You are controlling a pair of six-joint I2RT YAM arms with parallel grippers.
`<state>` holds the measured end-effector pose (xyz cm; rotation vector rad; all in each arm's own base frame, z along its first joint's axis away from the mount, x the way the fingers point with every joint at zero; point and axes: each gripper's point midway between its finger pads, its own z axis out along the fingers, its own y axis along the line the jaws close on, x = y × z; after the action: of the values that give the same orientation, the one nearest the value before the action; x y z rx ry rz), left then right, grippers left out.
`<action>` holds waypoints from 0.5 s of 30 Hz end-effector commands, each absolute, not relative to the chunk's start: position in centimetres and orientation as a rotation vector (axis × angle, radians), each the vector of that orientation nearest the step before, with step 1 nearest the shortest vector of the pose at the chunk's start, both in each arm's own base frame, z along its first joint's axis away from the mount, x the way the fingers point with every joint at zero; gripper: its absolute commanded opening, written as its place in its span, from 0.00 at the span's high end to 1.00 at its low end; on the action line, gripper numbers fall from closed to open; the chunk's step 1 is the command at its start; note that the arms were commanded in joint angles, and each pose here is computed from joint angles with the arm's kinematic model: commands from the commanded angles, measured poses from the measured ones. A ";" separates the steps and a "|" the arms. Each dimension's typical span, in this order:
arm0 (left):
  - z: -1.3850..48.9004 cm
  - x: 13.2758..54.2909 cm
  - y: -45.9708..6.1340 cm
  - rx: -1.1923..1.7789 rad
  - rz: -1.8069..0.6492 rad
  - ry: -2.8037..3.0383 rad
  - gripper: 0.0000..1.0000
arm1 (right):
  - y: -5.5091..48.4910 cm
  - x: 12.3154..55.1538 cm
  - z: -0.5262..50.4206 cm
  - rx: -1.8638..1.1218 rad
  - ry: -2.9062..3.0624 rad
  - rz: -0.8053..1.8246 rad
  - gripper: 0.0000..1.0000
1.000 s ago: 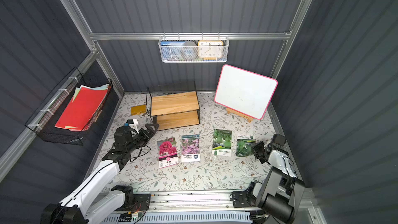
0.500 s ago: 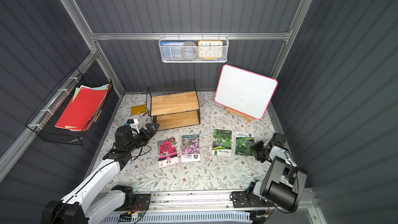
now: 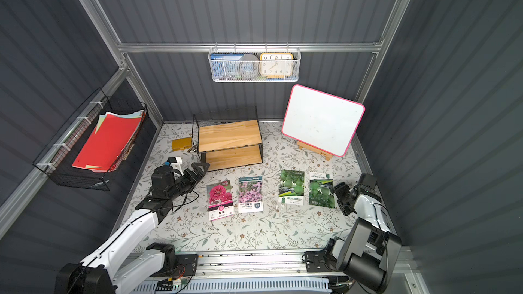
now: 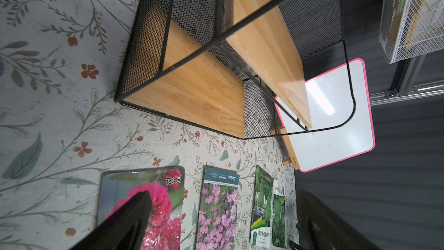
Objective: Take the seed bag off the shelf
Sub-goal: Place the seed packet at the center of the board.
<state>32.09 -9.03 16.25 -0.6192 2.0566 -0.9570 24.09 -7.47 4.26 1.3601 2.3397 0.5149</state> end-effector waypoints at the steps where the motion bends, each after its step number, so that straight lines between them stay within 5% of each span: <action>1: 16.2 31.9 -9.4 -0.587 -0.973 2.053 0.00 | -7.9 23.7 5.5 1.357 2.347 0.468 0.19; 6: 16.4 32.1 -9.4 -0.570 -0.973 2.035 0.00 | -7.7 23.9 8.9 1.268 2.324 0.463 0.01; 15: 19.2 33.7 -8.9 -0.496 -0.971 1.850 0.00 | -8.4 24.0 15.3 1.056 2.263 0.282 0.01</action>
<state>32.72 -9.01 16.79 -0.5666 1.9600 -0.9747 24.91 -8.34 14.83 1.0937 2.2201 0.3746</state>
